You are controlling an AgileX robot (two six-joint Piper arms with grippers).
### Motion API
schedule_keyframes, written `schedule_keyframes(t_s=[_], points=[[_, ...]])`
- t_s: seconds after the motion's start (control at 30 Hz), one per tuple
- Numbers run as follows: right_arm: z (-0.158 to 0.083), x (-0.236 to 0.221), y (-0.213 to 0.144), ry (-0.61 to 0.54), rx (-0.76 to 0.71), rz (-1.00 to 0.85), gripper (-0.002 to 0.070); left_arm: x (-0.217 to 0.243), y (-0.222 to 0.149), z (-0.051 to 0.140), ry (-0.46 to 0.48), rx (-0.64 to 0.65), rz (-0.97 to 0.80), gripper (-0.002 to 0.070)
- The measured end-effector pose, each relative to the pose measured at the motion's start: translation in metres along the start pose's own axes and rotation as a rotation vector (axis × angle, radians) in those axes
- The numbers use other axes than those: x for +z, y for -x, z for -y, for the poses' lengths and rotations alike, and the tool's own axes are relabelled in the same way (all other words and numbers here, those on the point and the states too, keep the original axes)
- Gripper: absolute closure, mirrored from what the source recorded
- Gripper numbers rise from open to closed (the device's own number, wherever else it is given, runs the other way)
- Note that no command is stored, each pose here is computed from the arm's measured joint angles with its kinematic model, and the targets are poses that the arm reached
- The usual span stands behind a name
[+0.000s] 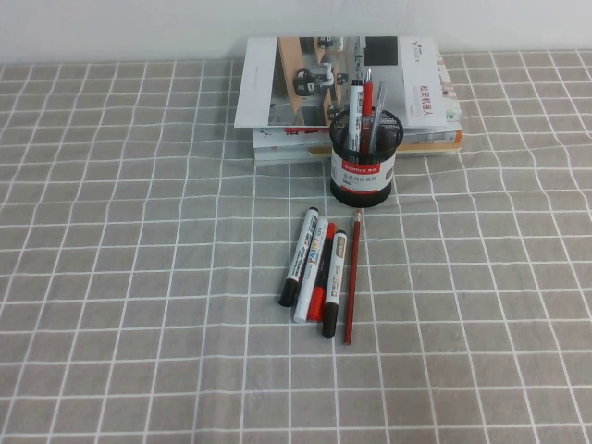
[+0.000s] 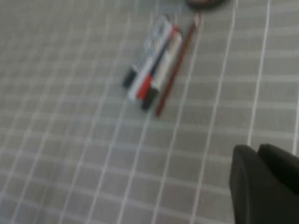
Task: Put the pen into the pen holder
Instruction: Pick up the pen on the table
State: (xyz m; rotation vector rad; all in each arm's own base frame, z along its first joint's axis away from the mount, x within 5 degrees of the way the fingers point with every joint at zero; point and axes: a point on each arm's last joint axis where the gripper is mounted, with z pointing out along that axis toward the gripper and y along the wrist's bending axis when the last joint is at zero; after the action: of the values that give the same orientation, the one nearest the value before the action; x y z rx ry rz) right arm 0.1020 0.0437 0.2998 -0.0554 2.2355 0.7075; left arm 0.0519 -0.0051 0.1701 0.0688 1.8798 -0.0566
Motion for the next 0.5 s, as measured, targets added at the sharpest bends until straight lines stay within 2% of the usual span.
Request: schedule_keyframes(t_s=[0.13,0.27,0.4,0.5], points=[[0.002,0.009,0.035,-0.048,0.015,-0.230,0.0689,0.000,0.000,0.000,0.000,0.000,0.000,0.0678],[0.008,0.026,0.063,-0.090,0.048,-0.356,0.0689,0.000,0.000,0.000,0.000,0.000,0.000,0.0678],[0.010,0.052,0.080,-0.239,0.023,-0.485,0.0688,0.000,0.000,0.000,0.000,0.000,0.000,0.0678],[-0.001,0.077,0.088,-0.356,-0.057,-0.578,0.0688,0.000,0.000,0.000,0.000,0.000,0.000,0.0678]])
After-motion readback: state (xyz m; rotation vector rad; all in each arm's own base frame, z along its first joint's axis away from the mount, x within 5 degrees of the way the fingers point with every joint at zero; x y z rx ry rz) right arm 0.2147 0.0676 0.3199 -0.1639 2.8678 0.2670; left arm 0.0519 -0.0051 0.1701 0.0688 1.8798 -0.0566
